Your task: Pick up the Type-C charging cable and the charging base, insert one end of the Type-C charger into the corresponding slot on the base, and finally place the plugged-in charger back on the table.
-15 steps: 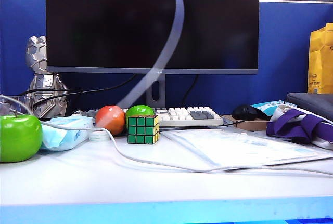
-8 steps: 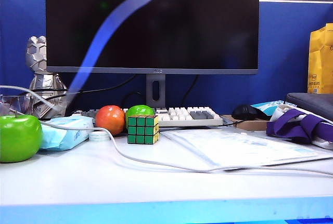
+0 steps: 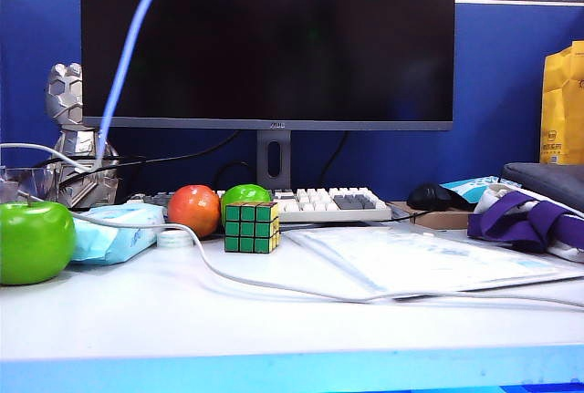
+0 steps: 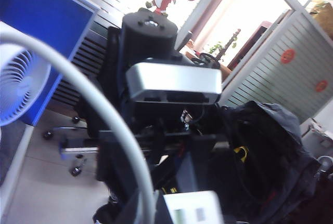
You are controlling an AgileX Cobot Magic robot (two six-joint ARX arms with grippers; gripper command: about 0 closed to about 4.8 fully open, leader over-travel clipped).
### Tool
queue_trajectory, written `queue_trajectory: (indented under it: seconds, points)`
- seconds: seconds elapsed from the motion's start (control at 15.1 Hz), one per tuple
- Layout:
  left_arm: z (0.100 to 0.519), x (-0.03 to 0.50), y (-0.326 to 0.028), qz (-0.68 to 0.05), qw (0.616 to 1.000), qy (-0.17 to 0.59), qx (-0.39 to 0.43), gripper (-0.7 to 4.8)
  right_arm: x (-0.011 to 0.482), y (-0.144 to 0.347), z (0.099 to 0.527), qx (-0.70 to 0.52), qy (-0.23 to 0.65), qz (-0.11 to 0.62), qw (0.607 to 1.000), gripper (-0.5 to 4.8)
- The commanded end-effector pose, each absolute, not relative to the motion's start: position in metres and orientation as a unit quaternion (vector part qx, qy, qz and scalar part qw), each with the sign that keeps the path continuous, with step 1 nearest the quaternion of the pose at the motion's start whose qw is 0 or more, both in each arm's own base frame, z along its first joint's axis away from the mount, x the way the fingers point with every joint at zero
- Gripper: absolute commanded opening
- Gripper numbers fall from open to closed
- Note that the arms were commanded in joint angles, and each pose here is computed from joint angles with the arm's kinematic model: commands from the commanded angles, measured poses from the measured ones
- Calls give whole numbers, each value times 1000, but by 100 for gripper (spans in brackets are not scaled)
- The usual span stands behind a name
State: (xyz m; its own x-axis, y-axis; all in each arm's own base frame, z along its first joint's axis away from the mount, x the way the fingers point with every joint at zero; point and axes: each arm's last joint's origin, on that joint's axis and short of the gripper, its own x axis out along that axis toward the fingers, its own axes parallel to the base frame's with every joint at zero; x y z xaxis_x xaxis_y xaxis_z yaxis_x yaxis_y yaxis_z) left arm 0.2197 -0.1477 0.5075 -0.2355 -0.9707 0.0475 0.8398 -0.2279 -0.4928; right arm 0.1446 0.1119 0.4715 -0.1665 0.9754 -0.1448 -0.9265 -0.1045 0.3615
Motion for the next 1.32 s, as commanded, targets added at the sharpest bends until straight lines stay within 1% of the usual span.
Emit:
queue_trajectory:
  seconds: [0.07,0.2,0.26,0.33,0.59,0.66,0.99,1.12,1.32]
  points:
    - [512,213,-151,-779,576,183,-167,-6,140,111,476,72,174,772,607,-4]
    - [512,212,-152,-782,571,185,-166,-6,142,111,476,72,175,771,609,-4]
    - [513,205,-162,-791,562,179,-163,-6,152,117,471,76,189,763,613,-5]
    - [513,205,-162,-790,563,179,-164,-6,152,117,471,76,190,762,615,-4]
    - [513,204,-163,-788,568,173,-163,-6,158,119,470,64,187,726,659,-5]
    - [513,204,-163,-788,569,171,-161,-6,158,119,470,65,190,721,664,-5]
    - [509,205,-164,-789,577,154,-144,-6,158,119,472,84,201,721,658,-4]
    - [505,207,-165,-778,594,150,-140,-6,158,119,472,85,202,721,658,-4]
    - [497,207,-165,-774,602,152,-123,-6,160,115,473,93,208,706,671,-5]
